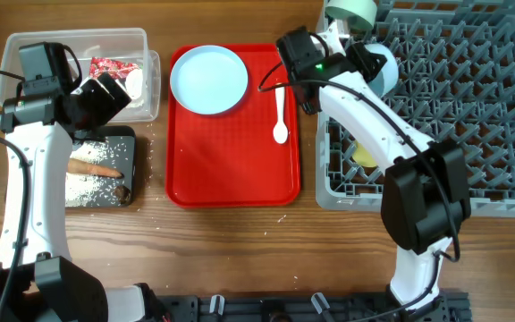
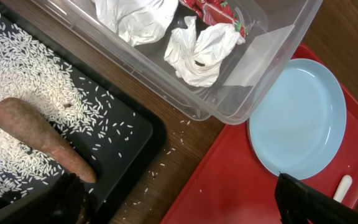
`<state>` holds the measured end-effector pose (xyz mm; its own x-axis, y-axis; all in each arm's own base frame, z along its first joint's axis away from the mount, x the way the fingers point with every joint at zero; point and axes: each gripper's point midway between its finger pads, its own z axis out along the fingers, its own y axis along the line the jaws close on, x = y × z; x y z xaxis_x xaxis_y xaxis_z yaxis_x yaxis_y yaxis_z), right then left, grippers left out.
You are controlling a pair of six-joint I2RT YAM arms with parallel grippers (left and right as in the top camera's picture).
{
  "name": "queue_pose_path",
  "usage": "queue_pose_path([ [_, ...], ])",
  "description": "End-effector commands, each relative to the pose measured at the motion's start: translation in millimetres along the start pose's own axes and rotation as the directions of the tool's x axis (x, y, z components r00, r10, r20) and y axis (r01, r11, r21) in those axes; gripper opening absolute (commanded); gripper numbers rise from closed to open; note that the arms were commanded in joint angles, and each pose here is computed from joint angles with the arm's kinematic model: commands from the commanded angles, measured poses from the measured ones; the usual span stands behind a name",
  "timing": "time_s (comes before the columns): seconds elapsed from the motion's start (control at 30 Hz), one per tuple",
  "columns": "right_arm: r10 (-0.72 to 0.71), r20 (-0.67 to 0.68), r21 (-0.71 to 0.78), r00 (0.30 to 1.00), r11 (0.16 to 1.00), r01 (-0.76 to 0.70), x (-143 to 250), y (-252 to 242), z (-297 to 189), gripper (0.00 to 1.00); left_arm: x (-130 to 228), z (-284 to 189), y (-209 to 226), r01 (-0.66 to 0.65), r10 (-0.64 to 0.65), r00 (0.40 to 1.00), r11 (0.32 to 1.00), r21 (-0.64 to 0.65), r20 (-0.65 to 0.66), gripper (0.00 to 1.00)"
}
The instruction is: Sort waste into correct bins and load items into the dishwasher rack
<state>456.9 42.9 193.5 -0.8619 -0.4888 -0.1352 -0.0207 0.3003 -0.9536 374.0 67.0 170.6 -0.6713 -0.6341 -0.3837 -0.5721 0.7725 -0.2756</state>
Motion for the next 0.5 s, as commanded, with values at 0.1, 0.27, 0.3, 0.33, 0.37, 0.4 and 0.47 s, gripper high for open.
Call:
queue_pose_path([
  [0.1, -0.054, 0.088, -0.08, 0.995, 0.995, 0.061, -12.2, 36.3, -36.0, 0.04, -4.5, -5.5, -4.4, -0.017, 0.017, 1.0, 1.0, 0.018, 0.016, 1.0],
  [0.27, -0.174, 0.134, -0.362, 0.976, 0.908, 0.212, 2.0, 91.1, -59.8, 0.49, -4.5, -5.5, -4.4, -0.017, 0.017, 1.0, 1.0, 0.018, 0.016, 1.0],
  [0.3, -0.182, 0.14, -0.406, 0.973, 0.886, 0.224, 4.6, 98.7, -63.7, 0.57, -4.5, -5.5, -4.4, -0.017, 0.017, 1.0, 1.0, 0.018, 0.016, 1.0],
  [0.33, -0.182, 0.142, -0.427, 0.973, 0.876, 0.226, 5.8, 102.0, -66.5, 0.61, -4.5, -5.5, -4.4, -0.017, 0.017, 1.0, 1.0, 0.018, 0.016, 1.0],
  [0.37, -0.159, 0.134, -0.436, 0.978, 0.877, 0.202, 6.2, 102.2, -68.5, 0.66, -4.5, -5.5, -4.4, -0.017, 0.017, 1.0, 1.0, 0.018, 0.016, 1.0],
  [0.4, -0.134, 0.127, -0.439, 0.983, 0.881, 0.176, 5.8, 100.8, -70.2, 0.73, -4.5, -5.5, -4.4, -0.017, 0.017, 1.0, 1.0, 0.018, 0.016, 1.0],
  [0.47, -0.03, 0.12, -0.448, 0.992, 0.89, 0.082, -2.5, 83.8, -76.0, 0.93, -4.6, -5.5, -4.5, -0.017, 0.017, 1.0, 1.0, 0.018, 0.017, 1.0],
])
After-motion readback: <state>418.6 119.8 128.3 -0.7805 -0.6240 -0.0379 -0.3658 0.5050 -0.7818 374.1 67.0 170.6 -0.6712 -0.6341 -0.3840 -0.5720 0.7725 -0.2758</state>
